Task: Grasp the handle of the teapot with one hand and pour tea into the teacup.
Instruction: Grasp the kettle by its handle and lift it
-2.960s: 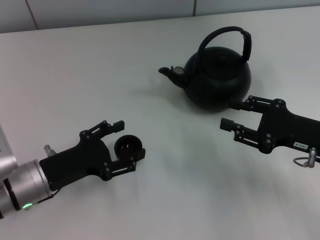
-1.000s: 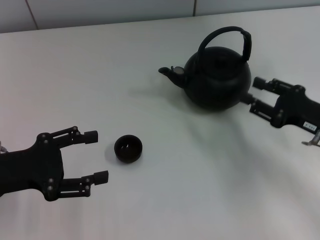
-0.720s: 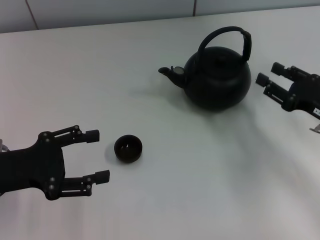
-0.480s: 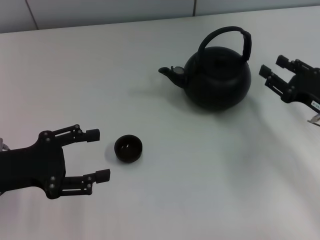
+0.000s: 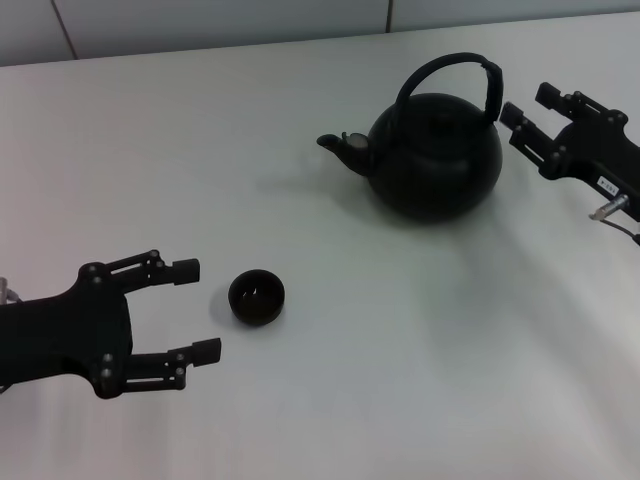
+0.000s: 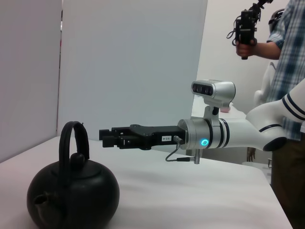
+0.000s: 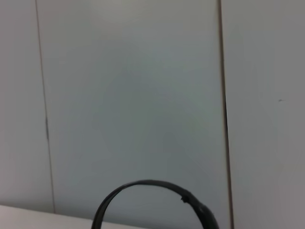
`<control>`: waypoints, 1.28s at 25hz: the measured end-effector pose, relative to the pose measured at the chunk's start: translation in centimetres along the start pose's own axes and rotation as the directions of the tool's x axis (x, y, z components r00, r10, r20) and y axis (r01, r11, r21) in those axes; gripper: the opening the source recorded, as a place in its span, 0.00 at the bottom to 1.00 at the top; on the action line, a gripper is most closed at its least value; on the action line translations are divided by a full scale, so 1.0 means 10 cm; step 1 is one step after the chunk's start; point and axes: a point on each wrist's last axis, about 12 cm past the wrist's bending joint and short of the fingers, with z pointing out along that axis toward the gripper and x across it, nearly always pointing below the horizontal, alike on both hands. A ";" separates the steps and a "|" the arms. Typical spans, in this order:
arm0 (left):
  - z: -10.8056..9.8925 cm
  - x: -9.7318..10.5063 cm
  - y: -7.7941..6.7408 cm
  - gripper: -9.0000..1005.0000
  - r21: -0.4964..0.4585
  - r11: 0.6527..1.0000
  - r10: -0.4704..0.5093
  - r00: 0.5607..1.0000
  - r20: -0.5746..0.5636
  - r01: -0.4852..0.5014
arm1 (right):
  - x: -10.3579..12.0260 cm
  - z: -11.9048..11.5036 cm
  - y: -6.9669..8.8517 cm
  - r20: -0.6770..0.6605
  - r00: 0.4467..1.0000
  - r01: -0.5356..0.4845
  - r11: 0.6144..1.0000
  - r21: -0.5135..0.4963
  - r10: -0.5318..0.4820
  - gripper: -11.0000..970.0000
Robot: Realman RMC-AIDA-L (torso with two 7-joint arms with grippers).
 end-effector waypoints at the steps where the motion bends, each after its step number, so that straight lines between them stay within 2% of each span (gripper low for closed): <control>1: 0.00 0.01 0.00 0.84 0.001 1.000 -0.001 1.000 -0.007 0.001 | 0.00 0.05 -0.01 -0.003 1.000 -0.010 1.000 0.015 0.010 0.57; 11: 0.03 0.06 -0.02 0.84 0.012 1.000 -0.001 0.999 -0.044 0.001 | 0.01 0.16 0.02 0.012 1.000 -0.004 0.998 0.068 0.003 0.57; 23: 0.03 0.06 -0.01 0.84 -0.001 1.000 0.000 0.999 -0.043 0.000 | 0.01 0.27 0.07 0.004 1.000 -0.024 0.998 0.057 0.024 0.57; 32: 0.02 0.07 -0.02 0.84 -0.011 1.000 -0.004 0.999 -0.040 0.003 | 0.03 0.30 0.08 -0.009 0.999 -0.036 0.997 0.064 0.037 0.51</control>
